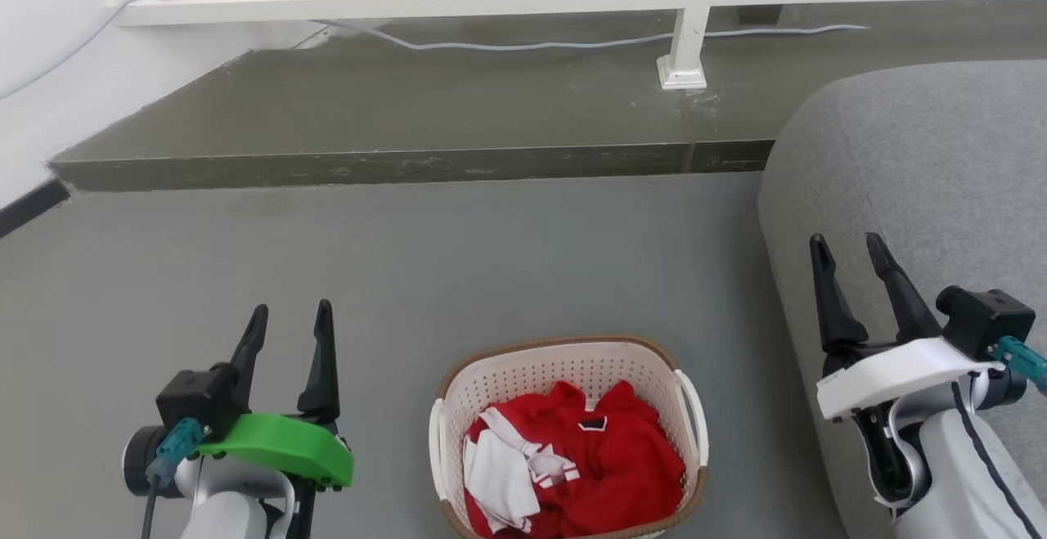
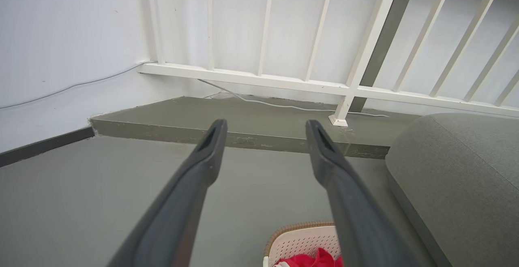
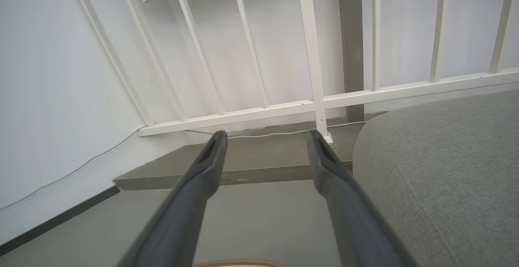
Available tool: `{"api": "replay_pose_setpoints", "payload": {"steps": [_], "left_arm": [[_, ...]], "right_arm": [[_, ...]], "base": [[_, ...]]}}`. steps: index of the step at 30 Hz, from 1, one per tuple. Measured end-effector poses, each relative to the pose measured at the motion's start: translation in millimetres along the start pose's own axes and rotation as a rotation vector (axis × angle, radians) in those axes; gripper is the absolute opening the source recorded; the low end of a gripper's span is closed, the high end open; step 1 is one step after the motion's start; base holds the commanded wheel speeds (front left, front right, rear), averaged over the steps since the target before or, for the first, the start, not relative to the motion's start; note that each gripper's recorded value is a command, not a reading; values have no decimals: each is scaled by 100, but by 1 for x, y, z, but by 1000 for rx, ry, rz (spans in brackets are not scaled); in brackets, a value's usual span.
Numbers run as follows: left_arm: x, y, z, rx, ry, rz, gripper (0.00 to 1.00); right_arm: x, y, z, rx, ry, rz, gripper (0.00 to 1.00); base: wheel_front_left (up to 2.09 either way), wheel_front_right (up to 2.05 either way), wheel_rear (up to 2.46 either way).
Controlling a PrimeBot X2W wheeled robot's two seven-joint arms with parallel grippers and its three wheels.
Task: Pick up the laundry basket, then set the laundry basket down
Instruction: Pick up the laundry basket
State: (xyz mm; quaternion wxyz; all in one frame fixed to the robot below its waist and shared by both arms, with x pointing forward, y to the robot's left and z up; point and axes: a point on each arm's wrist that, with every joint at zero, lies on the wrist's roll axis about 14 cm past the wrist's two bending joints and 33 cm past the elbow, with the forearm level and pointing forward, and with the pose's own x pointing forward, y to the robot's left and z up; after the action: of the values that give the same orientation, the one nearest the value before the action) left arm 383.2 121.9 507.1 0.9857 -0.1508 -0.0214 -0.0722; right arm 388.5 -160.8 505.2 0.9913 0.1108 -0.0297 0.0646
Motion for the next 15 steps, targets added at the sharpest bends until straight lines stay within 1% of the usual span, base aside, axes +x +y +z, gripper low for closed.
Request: {"api": "replay_pose_setpoints", "payload": {"steps": [15], "left_arm": [[-2, -1, -3, 4, 3, -5, 100]], "right_arm": [[-1, -1, -3, -1, 8, -7, 100]], "base": [[0, 0, 0]]}}
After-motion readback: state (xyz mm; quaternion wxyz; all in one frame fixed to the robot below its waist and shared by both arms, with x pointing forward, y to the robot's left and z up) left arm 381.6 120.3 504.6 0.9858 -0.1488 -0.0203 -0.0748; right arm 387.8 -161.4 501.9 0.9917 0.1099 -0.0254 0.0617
